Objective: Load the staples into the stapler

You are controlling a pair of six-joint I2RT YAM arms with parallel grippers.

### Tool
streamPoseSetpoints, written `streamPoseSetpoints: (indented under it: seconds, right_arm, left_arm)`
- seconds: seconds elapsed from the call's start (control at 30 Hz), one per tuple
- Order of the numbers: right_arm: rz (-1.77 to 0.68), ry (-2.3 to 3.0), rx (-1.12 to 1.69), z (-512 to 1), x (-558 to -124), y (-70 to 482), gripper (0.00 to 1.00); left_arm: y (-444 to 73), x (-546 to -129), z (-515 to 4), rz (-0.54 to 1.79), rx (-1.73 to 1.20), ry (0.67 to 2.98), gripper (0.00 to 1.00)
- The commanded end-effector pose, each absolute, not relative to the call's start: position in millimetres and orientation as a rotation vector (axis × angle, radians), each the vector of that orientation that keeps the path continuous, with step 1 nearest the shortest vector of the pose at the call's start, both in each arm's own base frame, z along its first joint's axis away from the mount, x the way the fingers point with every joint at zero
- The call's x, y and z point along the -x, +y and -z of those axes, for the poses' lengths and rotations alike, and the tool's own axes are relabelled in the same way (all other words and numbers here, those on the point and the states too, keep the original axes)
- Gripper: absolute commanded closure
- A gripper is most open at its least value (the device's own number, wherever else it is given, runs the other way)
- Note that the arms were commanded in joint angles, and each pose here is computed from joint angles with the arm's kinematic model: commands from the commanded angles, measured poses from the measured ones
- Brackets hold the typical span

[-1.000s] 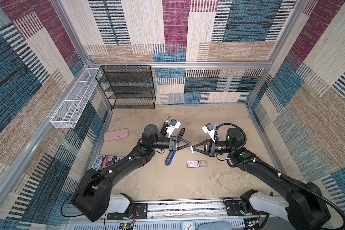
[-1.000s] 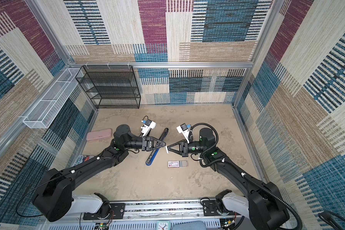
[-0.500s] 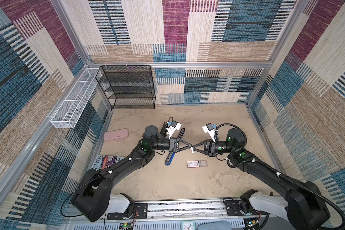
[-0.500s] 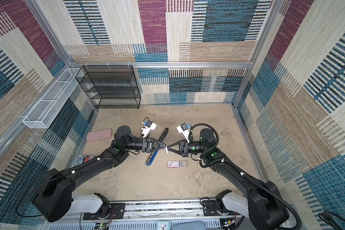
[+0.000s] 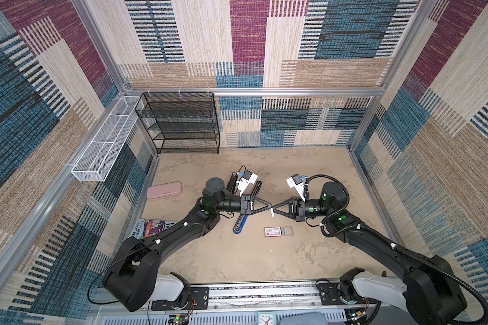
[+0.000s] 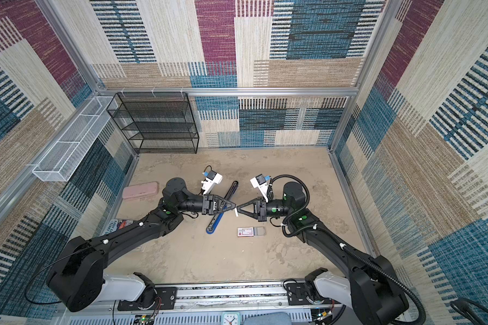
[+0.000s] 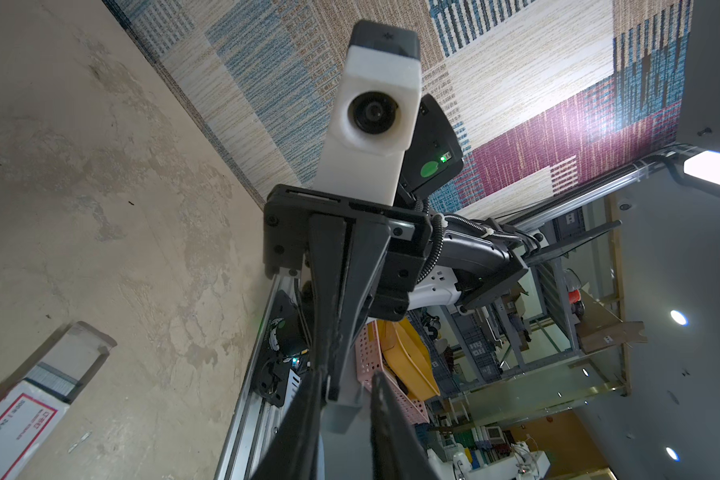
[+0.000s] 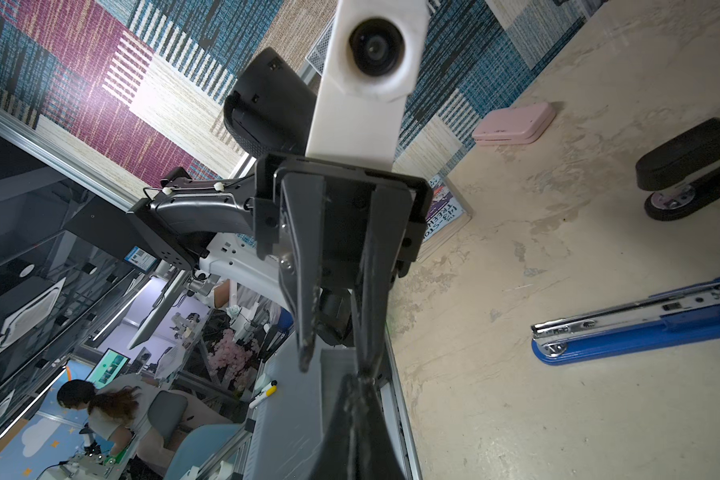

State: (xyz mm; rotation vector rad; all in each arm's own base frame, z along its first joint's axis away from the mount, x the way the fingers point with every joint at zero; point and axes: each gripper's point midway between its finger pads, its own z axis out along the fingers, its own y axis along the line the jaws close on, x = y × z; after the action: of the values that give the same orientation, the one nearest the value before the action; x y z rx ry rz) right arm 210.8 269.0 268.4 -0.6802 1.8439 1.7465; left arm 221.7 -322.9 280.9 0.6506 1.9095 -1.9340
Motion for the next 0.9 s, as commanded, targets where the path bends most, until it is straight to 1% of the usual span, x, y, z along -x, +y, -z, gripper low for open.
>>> streamPoseSetpoints:
  seconds: [0.0,0.1,0.2,0.4,0.63,0.73,0.87]
  right_arm:
    - [-1.755,1.820,0.695,-273.4,-209.4,269.8,1.00]
    - [-1.757,1.822,0.696,-272.7,-209.6,270.0,1.00]
    - [-1.759,1.823,0.693,-272.1,-209.8,270.1,1.00]
    - [-1.762,1.823,0.689,-271.0,-209.8,270.0,1.00]
    - [-1.767,1.818,0.685,-271.6,-209.2,269.7,1.00]
    - [-1.763,1.818,0.681,-271.6,-209.7,269.6,1.00]
    - [-1.765,1.814,0.671,-271.5,-209.6,269.0,1.00]
  left_arm:
    - [-323.5,-219.1,-292.1,1.955,-0.686,1.848,0.75]
    - [-323.5,-218.6,-293.8,1.959,-0.690,1.840,0.77]
    - [-323.8,-219.0,-294.1,1.964,-0.689,1.839,0.75]
    - [-324.9,-217.5,-295.2,1.970,-0.694,1.834,0.75]
    - [-327.5,-215.1,-293.1,1.980,-0.701,1.839,0.80]
    - [-327.9,-214.2,-293.3,1.982,-0.706,1.837,0.78]
    - [-327.7,-212.8,-292.6,1.984,-0.709,1.840,0.70]
